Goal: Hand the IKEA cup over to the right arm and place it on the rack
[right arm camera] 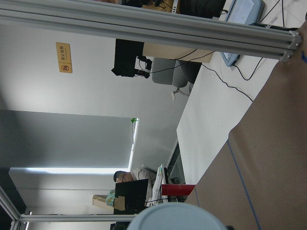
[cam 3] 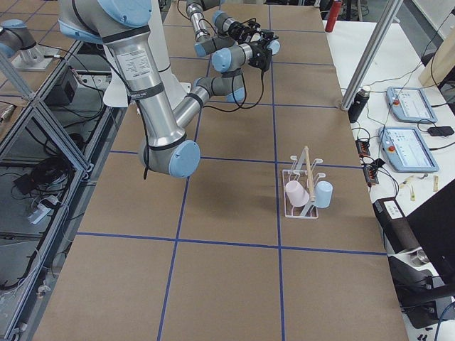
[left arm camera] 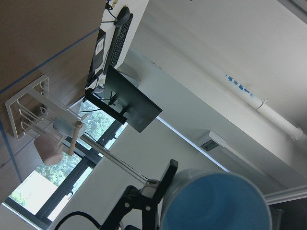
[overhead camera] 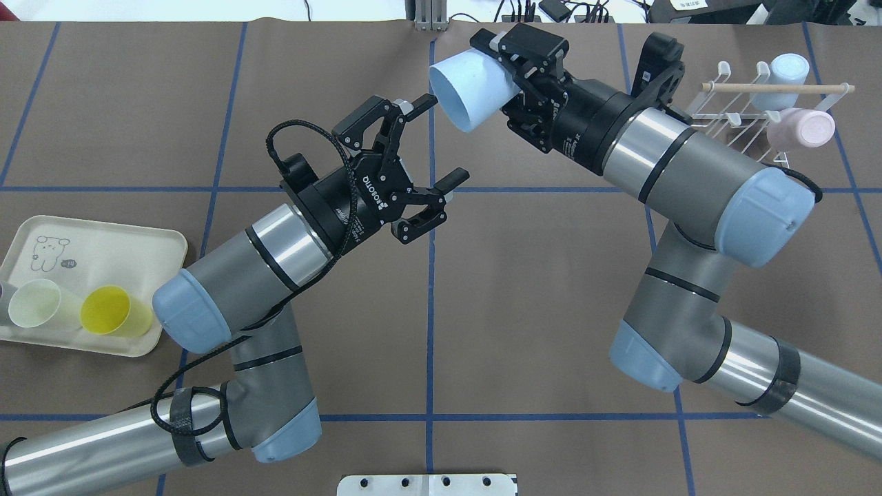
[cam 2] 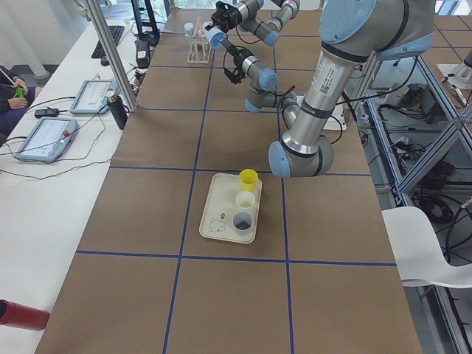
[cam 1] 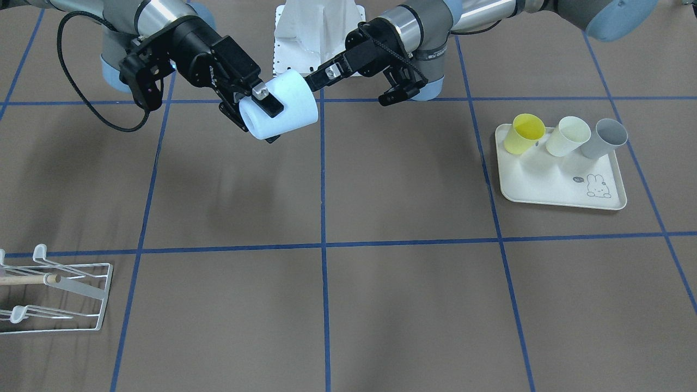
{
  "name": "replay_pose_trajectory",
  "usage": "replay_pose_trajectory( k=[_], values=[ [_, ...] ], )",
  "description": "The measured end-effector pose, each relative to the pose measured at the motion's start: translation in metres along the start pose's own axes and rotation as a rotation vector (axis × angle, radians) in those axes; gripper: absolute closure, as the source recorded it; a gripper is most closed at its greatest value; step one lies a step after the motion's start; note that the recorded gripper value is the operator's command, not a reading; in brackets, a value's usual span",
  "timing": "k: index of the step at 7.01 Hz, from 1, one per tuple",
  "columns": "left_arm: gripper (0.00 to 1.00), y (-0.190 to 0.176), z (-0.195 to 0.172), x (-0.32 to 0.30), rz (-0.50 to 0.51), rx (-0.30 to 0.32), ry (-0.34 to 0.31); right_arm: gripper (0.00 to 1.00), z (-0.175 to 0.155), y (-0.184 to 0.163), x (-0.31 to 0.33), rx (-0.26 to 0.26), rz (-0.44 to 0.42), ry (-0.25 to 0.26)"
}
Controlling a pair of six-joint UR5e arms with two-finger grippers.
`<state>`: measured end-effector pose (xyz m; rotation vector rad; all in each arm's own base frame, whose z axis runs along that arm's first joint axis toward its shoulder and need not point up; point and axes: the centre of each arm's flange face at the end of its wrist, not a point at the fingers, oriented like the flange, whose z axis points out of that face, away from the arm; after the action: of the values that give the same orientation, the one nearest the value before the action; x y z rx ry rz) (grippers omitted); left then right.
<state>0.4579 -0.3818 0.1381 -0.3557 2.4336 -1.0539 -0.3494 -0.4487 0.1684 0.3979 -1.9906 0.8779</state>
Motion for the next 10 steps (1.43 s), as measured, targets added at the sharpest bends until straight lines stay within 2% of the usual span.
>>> replay_pose_trajectory(
  k=[1,2,3,5,7,8,10],
  values=[
    [0.00,-0.002,-0.009,0.004,0.051,-0.002,-0.001,1.00,0.000,-0.022,-0.003,0.037,-0.019,0.002],
    [0.00,-0.006,-0.022,0.007,0.115,0.002,-0.006,1.00,0.000,-0.045,-0.004,0.076,-0.046,0.032],
    [0.00,-0.011,-0.041,0.013,0.194,0.008,-0.015,1.00,-0.004,-0.069,0.000,0.119,-0.116,0.102],
    [0.00,-0.019,-0.068,0.019,0.297,0.033,-0.047,1.00,-0.036,-0.115,0.028,0.211,-0.395,0.308],
    [0.00,-0.023,-0.072,0.018,0.407,0.071,-0.099,1.00,-0.086,-0.168,0.054,0.320,-0.686,0.529],
    [0.00,-0.024,-0.071,0.016,0.439,0.085,-0.118,1.00,-0.109,-0.187,0.069,0.356,-0.817,0.629],
    [0.00,-0.026,-0.070,0.015,0.460,0.094,-0.132,1.00,-0.143,-0.216,0.102,0.403,-1.005,0.784]
  ],
)
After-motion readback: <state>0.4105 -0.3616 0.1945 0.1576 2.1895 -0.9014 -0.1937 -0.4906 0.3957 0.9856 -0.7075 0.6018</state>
